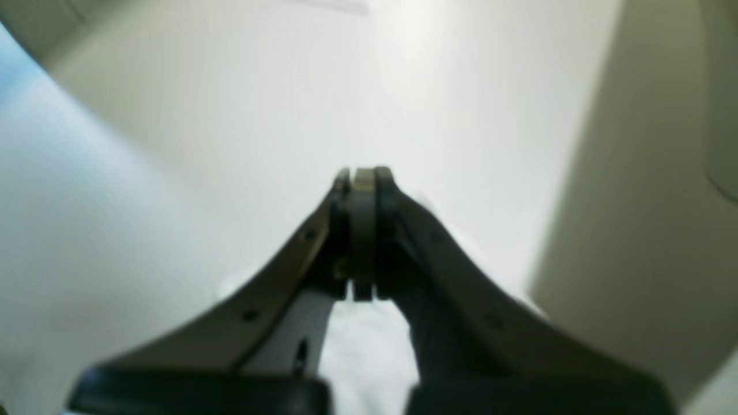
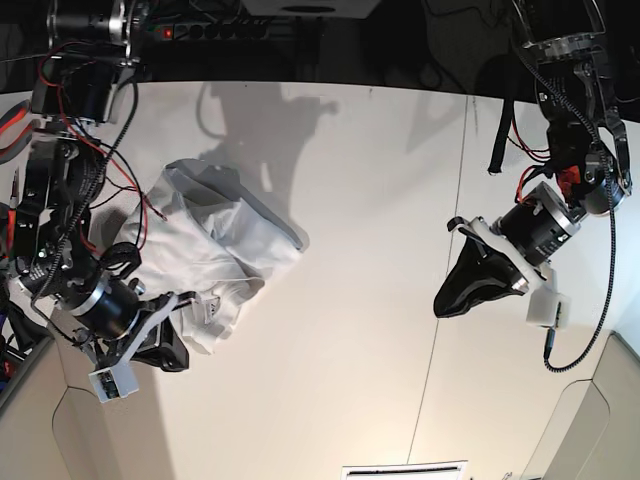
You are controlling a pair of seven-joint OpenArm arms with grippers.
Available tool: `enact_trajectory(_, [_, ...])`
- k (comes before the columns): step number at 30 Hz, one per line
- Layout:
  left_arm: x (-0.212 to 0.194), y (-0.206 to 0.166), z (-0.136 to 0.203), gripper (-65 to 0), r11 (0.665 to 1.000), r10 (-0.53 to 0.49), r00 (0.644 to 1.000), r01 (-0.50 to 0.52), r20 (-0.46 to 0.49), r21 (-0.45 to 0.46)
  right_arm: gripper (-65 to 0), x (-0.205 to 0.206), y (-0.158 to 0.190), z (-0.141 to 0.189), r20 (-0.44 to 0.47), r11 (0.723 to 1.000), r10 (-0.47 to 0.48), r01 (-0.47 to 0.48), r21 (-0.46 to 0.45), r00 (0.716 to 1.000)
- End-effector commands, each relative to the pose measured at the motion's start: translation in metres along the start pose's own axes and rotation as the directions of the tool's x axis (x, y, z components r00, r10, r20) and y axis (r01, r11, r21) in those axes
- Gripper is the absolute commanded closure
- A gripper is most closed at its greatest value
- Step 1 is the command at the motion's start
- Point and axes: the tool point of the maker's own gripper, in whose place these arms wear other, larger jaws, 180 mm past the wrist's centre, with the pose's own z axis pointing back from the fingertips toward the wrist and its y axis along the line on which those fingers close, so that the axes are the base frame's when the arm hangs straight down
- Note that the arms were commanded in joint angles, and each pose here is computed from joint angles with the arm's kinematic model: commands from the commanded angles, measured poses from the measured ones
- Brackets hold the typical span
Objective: Layout the t-shirt on the table in an organized manner, then fold the t-shirt properly
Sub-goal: 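Carry the bundled shirt with the right gripper to the table corner and lower it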
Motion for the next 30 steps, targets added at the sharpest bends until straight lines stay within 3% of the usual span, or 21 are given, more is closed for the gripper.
enact_trajectory(1, [0.017, -0.004, 0.001, 0.0, 1.000, -0.021, 0.998, 0.022, 0.053, -0.018, 0.0, 0.021, 0.004, 0.001, 0.040, 0.998, 0.055, -0.056, 0.025, 0.998])
enact_trajectory(4, [0.017, -0.004, 0.001, 0.0, 1.000, -0.021, 0.998, 0.022, 0.054, -0.018, 0.0, -0.009, 0.013, -0.004, -0.091, 0.976, 0.204, -0.195, 0.092, 0.975])
enact_trajectory(6, [0.017, -0.004, 0.001, 0.0, 1.000, -0.021, 0.998, 0.022, 0.054, -0.018, 0.0, -0.032, 0.015, -0.007, -0.176, 0.952, 0.297, -0.276, 0.136, 0.939])
enact_trajectory(11, [0.017, -0.004, 0.001, 0.0, 1.000, -0.021, 0.998, 0.022, 0.054, -0.018, 0.0, -0.091, 0.006, -0.021, -0.354, 0.919, 0.384, -0.315, 0.237, 0.853])
enact_trajectory(15, [0.017, -0.004, 0.001, 0.0, 1.000, -0.021, 0.998, 0.022, 0.053, -0.018, 0.0, -0.126, -0.020, -0.035, -0.430, 0.898, 0.439, -0.369, 0.238, 0.789])
enact_trajectory(20, [0.017, -0.004, 0.001, 0.0, 1.000, -0.021, 0.998, 0.022, 0.054, -0.018, 0.0, -0.176, -0.044, -0.042, -0.517, 0.954, 0.298, -0.242, 0.176, 0.802])
enact_trajectory(24, [0.017, -0.004, 0.001, 0.0, 1.000, -0.021, 0.998, 0.022, 0.054, -0.018, 0.0, -0.233, -0.049, -0.030, -0.636, 0.983, 0.183, -0.153, 0.104, 0.750])
enact_trajectory(27, [0.017, -0.004, 0.001, 0.0, 1.000, -0.021, 0.998, 0.022, 0.054, -0.018, 0.0, -0.256, -0.055, -0.024, -0.664, 0.993, 0.056, -0.110, -0.040, 0.745])
enact_trajectory(30, [0.017, -0.004, 0.001, 0.0, 1.000, -0.021, 0.998, 0.022, 0.054, -0.018, 0.0, -0.269, -0.066, -0.017, -0.628, 0.962, -0.135, -0.050, -0.269, 0.766])
